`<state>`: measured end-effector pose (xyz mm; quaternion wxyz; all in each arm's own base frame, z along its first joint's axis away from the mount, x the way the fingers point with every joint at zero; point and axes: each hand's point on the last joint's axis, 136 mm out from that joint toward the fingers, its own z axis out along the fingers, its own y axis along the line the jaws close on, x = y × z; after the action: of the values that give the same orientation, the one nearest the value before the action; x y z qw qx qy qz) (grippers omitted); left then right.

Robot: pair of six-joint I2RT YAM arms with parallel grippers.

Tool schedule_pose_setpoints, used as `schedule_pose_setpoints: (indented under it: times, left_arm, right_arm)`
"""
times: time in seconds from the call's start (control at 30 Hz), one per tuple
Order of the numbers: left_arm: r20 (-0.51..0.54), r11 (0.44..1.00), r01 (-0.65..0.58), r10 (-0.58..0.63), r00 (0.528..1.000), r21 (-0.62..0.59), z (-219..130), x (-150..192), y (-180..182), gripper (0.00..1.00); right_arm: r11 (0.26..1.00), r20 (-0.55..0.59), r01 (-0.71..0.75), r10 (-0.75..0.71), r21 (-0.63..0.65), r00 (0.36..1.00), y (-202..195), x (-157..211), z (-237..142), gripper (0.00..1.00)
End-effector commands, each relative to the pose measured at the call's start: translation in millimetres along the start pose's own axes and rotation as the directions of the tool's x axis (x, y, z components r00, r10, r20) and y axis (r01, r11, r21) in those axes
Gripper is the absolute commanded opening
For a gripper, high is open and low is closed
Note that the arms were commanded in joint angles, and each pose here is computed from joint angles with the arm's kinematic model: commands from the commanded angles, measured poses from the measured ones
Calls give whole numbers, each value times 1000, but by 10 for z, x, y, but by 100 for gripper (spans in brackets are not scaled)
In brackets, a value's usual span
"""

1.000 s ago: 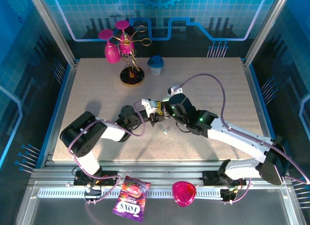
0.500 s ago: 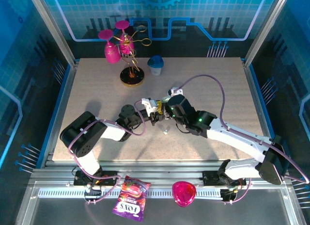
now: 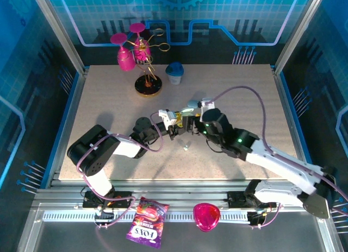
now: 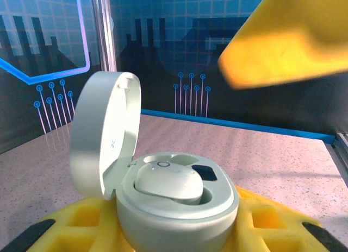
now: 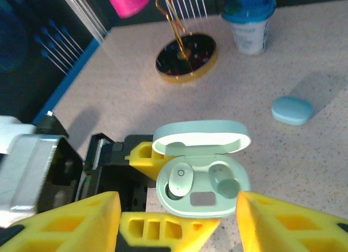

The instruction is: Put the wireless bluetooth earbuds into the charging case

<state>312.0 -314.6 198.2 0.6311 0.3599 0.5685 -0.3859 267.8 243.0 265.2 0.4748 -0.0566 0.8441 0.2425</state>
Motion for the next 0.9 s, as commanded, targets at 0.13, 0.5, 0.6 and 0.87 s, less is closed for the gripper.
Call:
schedule_pose_setpoints:
  times: [0.13,0.5,0.6,0.87]
  left_arm:
    - [70,997,-53,57,996,-48,-192,-294,63,18]
    - [85,995,-96,99,991,-32,-380,-640,-135,18]
    - [92,992,-119,122,988,-31,-413,-741,-179,18]
    - [98,983,-174,178,979,-53,-503,-973,-214,19]
  right_arm:
    - [989,23,-105,104,106,994,-668,181,-194,60]
    - [973,-377,-228,226,42,898,-739,1205,237,54]
    - [976,-482,-217,205,32,852,-663,1437,365,49]
    - [976,-616,-206,124,-64,778,-141,1826,635,46]
